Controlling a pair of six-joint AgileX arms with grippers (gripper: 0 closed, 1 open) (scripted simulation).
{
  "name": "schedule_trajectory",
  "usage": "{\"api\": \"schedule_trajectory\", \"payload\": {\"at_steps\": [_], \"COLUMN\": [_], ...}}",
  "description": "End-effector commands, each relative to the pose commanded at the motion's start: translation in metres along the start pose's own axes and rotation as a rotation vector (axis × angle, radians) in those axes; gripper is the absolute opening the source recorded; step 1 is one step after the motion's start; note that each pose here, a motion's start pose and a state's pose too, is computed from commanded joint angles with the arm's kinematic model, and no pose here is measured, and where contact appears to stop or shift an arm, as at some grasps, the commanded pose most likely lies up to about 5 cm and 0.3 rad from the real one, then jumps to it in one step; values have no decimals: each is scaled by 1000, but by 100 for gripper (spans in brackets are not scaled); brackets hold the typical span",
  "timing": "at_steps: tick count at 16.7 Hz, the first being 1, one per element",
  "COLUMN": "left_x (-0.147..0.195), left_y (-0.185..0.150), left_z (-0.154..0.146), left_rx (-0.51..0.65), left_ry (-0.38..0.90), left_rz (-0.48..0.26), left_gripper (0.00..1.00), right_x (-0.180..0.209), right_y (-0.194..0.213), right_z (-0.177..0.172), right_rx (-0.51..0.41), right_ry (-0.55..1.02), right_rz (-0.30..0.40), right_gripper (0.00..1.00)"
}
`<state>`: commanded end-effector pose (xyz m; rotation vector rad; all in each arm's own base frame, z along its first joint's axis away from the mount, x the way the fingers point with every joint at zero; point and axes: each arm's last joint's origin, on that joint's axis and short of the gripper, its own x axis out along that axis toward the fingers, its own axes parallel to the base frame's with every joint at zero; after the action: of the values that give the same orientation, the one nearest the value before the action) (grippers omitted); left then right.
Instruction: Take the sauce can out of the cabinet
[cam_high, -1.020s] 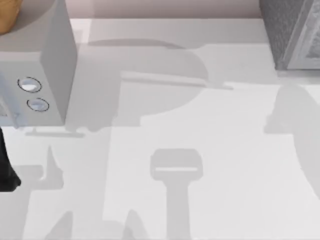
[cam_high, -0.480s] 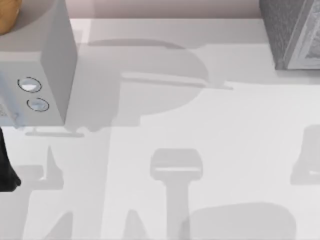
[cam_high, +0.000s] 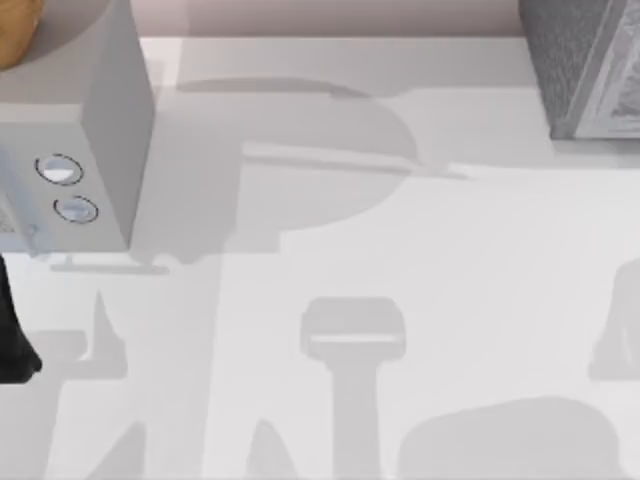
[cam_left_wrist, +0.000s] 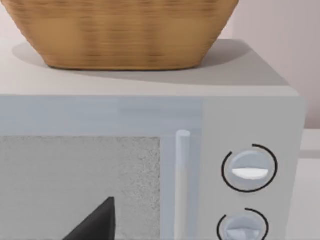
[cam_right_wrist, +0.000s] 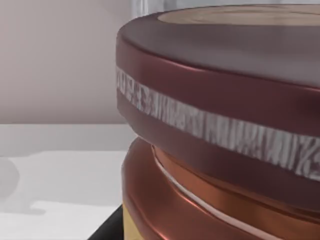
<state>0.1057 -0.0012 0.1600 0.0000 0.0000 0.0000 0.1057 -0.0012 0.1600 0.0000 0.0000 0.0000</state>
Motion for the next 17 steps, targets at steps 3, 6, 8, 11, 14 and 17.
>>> {"api": "schedule_trajectory", "payload": {"at_steps": [3,6,8,11,14,17], "left_x": [0,0,0,0,0,0], "left_y": [0,0,0,0,0,0], "left_z": [0,0,0,0,0,0], "left_rx": [0,0,0,0,0,0], "left_ry": [0,0,0,0,0,0], "left_rz": [0,0,0,0,0,0], "left_gripper": [100,100,100,100,100,100], "right_x": [1,5,12,34,73,124], "right_y": [1,3,7,15,27,47], "right_z": [1,13,28,53,74,78], "right_rx": [2,0,-1,-2,-4,-5], "right_ry": [7,-5,-15,-27,-36,-37], "right_rz": [7,49,94,178,278,387], "right_gripper": [0,0,0,0,0,0]}}
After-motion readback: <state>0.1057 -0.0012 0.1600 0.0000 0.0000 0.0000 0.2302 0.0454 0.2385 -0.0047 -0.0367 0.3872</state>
